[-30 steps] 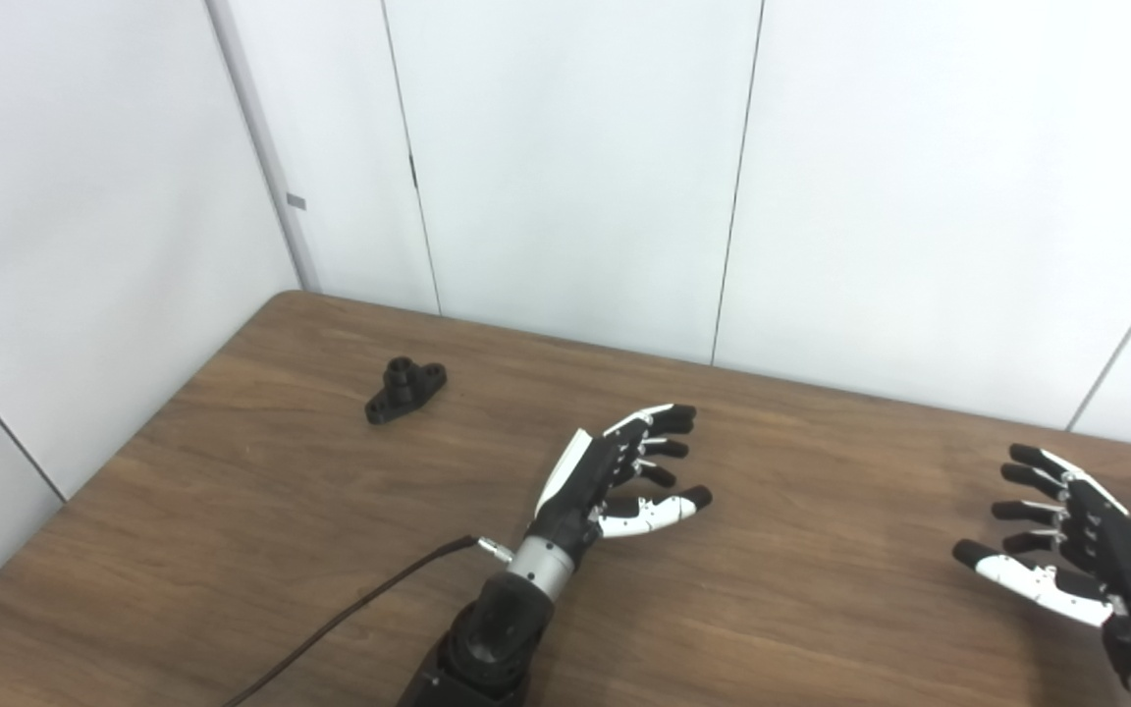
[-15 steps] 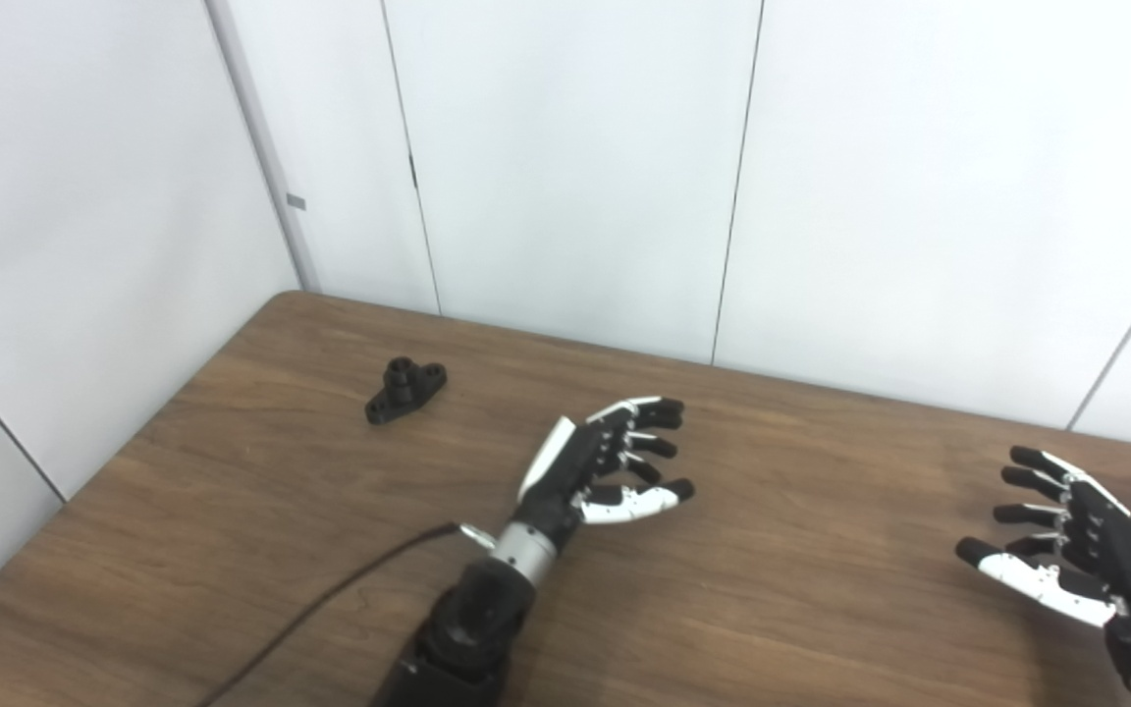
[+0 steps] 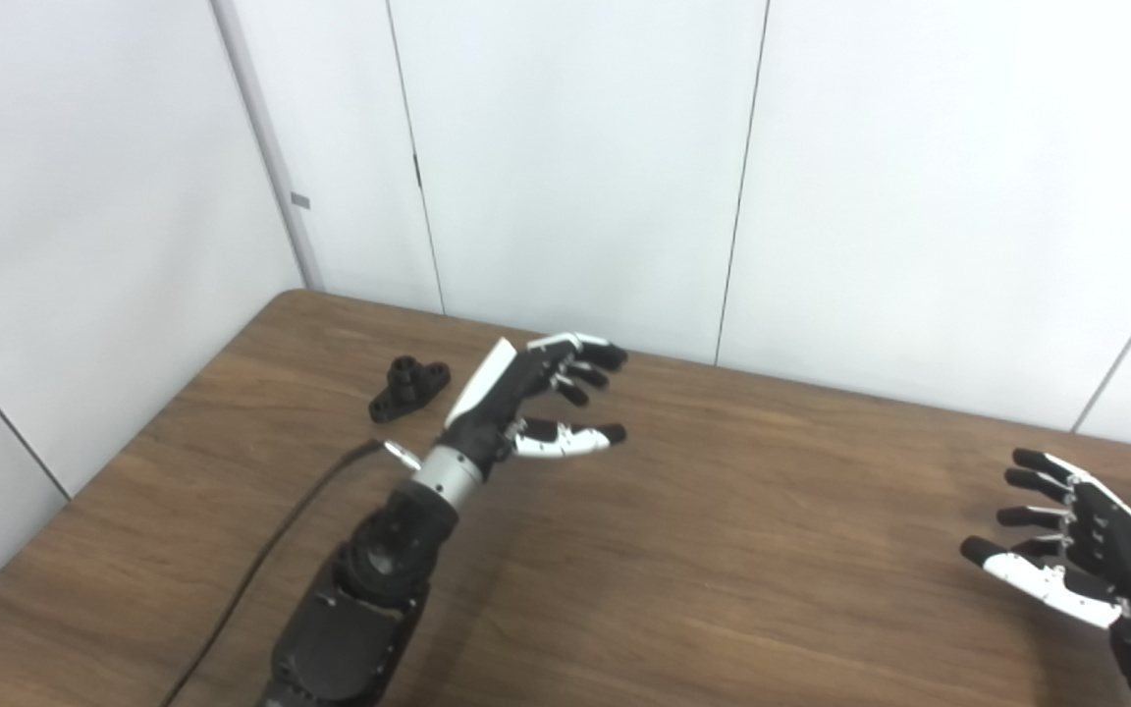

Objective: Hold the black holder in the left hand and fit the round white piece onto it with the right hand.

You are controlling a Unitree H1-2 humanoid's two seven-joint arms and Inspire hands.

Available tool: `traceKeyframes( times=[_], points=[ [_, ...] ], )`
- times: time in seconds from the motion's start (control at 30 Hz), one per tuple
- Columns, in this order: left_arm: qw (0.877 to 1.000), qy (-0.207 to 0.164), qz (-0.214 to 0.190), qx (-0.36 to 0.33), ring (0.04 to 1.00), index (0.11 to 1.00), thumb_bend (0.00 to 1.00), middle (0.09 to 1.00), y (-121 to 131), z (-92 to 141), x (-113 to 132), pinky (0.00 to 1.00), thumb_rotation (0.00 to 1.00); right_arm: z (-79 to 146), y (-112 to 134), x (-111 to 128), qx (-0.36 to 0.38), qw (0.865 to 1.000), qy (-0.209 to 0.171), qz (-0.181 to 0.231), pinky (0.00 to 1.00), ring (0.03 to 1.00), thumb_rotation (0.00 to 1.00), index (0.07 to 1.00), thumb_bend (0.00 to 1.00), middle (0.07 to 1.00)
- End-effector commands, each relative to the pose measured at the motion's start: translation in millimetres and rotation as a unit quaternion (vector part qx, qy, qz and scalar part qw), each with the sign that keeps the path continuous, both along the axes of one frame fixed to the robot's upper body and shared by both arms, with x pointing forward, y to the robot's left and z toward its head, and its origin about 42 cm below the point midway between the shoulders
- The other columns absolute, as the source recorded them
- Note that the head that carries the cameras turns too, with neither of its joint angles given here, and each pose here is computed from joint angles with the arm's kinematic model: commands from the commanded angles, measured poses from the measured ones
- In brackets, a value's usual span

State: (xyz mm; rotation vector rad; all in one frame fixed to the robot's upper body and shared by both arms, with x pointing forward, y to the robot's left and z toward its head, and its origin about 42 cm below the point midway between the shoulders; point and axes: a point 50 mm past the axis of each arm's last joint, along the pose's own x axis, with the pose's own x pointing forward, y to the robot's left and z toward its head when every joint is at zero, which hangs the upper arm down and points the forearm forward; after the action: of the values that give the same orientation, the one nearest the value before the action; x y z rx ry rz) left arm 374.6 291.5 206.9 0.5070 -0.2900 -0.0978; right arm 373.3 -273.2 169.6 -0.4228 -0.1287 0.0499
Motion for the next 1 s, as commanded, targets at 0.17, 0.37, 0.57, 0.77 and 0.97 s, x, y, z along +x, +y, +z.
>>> traceKeyframes(
  times=[0.17,0.37,0.57,0.77,0.97],
  points=[
    [0.992,-0.092,0.072,0.044,0.764,0.729,0.68,0.782,31,57,-2,0.67,0.00,25,-3,10,-0.007,0.999,-0.043,0.006,0.49,0.654,0.27,0.802,0.64,0.790],
    [0.971,-0.133,0.152,0.131,0.815,0.742,0.69,0.805,59,67,-2,0.75,0.04,26,-2,13,-0.005,0.999,-0.046,0.008,0.50,0.643,0.25,0.800,0.63,0.783],
    [0.965,-0.121,0.195,0.127,0.831,0.757,0.70,0.840,80,62,2,0.70,0.07,25,-3,15,-0.004,0.999,-0.049,0.008,0.47,0.628,0.26,0.797,0.64,0.781],
    [0.951,-0.106,0.242,0.159,0.857,0.770,0.73,0.886,101,52,4,0.69,0.10,26,-5,14,0.000,0.999,-0.041,0.006,0.48,0.641,0.27,0.798,0.65,0.791],
    [0.936,-0.078,0.281,0.197,0.932,0.804,0.80,0.946,120,43,3,0.75,0.19,26,-7,13,0.001,0.999,-0.042,0.005,0.49,0.642,0.27,0.793,0.64,0.782]
  ],
)
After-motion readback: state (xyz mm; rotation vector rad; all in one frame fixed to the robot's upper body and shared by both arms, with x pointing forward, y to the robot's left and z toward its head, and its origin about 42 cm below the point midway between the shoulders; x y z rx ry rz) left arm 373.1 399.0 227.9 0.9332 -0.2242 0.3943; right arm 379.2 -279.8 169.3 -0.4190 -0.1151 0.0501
